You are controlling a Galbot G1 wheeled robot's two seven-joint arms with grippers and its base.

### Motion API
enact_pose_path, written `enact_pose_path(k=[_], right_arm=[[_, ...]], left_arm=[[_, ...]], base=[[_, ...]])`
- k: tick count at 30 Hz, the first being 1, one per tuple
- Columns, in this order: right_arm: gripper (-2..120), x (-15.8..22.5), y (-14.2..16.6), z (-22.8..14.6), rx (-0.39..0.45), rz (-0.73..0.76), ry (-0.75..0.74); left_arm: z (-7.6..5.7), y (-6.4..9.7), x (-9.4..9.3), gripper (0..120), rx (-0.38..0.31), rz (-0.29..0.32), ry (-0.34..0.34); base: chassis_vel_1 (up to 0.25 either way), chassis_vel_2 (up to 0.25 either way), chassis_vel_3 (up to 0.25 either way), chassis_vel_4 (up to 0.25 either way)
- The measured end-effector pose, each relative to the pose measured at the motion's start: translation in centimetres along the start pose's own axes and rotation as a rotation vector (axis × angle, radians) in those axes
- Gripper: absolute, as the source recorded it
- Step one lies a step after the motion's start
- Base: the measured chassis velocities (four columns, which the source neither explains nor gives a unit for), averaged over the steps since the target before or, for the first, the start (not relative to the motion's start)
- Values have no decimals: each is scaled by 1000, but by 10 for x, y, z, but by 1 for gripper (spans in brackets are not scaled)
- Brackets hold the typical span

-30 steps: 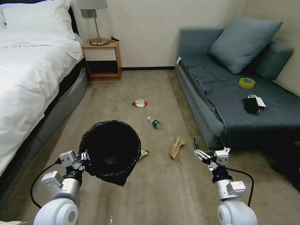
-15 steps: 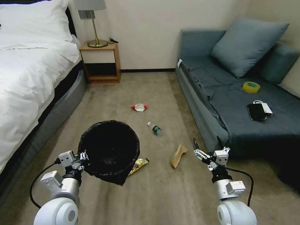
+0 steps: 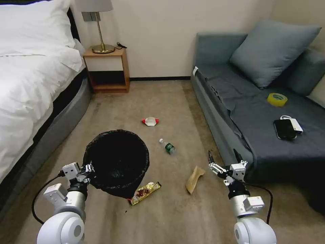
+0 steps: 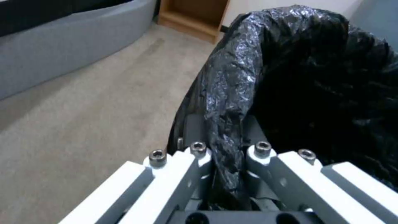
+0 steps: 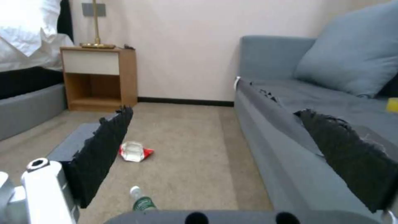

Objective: Pick up the trash bin, then pick up the garbage on the floor and place it into the trash bin.

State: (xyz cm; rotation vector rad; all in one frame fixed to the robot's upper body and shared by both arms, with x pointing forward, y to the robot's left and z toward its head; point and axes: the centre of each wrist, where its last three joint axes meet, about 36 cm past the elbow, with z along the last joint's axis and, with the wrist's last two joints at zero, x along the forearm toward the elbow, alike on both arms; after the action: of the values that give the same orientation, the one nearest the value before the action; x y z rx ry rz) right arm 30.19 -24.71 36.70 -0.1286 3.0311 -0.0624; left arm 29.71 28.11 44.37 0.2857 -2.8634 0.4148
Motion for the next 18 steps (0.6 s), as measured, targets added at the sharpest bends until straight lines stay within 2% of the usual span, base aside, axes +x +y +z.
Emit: enact_pose_path(k=[8,18], right_arm=[[100,-9,6,8,-16,-8,9],[100,-53,6,22,-46,-59,103]], left_arm=[[-1,6,-10,4,2,-18,-2],[-7,23,-33,4,-16,-34,-5]], base=[[-40,46,44,-48],[0,0,0,0]])
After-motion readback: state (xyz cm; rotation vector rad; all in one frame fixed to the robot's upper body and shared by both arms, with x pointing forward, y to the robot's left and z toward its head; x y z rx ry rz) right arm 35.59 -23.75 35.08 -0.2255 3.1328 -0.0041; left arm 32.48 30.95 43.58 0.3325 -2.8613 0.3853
